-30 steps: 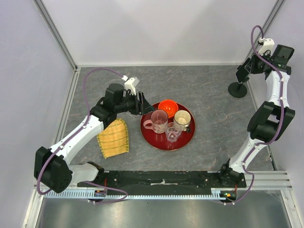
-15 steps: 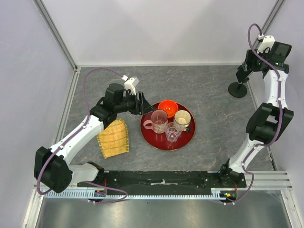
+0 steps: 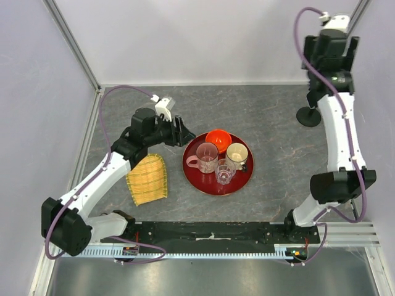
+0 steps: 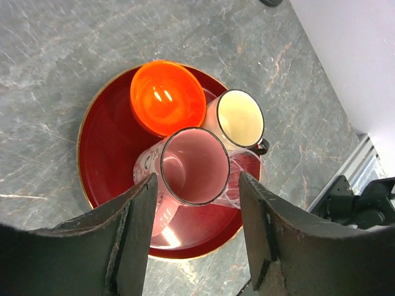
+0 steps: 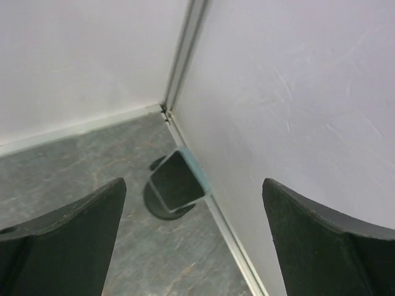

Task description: Place the phone on the phone stand

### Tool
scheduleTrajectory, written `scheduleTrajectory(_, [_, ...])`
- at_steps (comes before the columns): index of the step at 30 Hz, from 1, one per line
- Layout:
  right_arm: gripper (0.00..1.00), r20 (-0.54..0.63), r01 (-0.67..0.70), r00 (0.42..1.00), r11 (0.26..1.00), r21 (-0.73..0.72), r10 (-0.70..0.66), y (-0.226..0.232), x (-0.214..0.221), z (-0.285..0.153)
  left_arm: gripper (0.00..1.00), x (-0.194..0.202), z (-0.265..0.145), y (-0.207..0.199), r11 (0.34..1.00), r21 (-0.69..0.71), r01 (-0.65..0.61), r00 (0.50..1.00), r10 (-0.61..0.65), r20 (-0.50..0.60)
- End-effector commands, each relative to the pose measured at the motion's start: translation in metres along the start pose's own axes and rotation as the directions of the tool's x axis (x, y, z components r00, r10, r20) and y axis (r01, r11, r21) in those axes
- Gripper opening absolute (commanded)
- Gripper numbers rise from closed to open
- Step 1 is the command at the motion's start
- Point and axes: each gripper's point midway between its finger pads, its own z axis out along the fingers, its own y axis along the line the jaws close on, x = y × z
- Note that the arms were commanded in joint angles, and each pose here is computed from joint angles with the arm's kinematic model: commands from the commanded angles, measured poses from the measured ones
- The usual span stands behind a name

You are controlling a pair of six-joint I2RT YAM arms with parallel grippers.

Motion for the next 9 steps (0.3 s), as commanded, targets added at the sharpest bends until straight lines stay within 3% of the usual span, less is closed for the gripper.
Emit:
scheduleTrajectory(1, [0.98,0.061,-0.025,0.998,0.985,0.17,0.014,0.019,-0.025,-0.079,0.62,-0.028,-0.018,-0.001,0.992,-0.041,-0.116,0.986,0.12,0.116])
scheduleTrajectory(3, [0.98,0.08,0.018,0.996,0.994,0.106,-0.026,0.04,-0.026,-0.108,0.62,-0.036,-0.024,-0.003,0.988,-0.049,-0.148,0.976,0.154,0.155])
scheduleTrajectory(4, [0.98,0.12,0.078,0.99,0.997,0.004,-0.078,0.073,-0.03,-0.138,0.62,-0.037,-0.026,-0.001,0.985,-0.062,-0.161,0.972,0.17,0.165])
scheduleTrajectory(7, [0.98,0.237,-0.024,0.969,0.978,-0.206,0.074,0.1,-0.043,-0.212,0.62,-0.052,-0.046,-0.014,0.979,-0.055,-0.197,0.947,0.204,0.247])
scheduleTrajectory(8, [0.98,0.269,-0.102,0.946,0.953,-0.287,0.182,0.078,-0.058,-0.242,0.63,-0.058,-0.054,-0.021,0.979,-0.042,-0.201,0.941,0.205,0.27])
scheduleTrajectory(9, [0.98,0.281,-0.078,0.928,0.868,-0.49,0.243,0.098,-0.063,-0.277,0.63,-0.065,-0.064,-0.031,0.978,-0.024,-0.206,0.933,0.204,0.295])
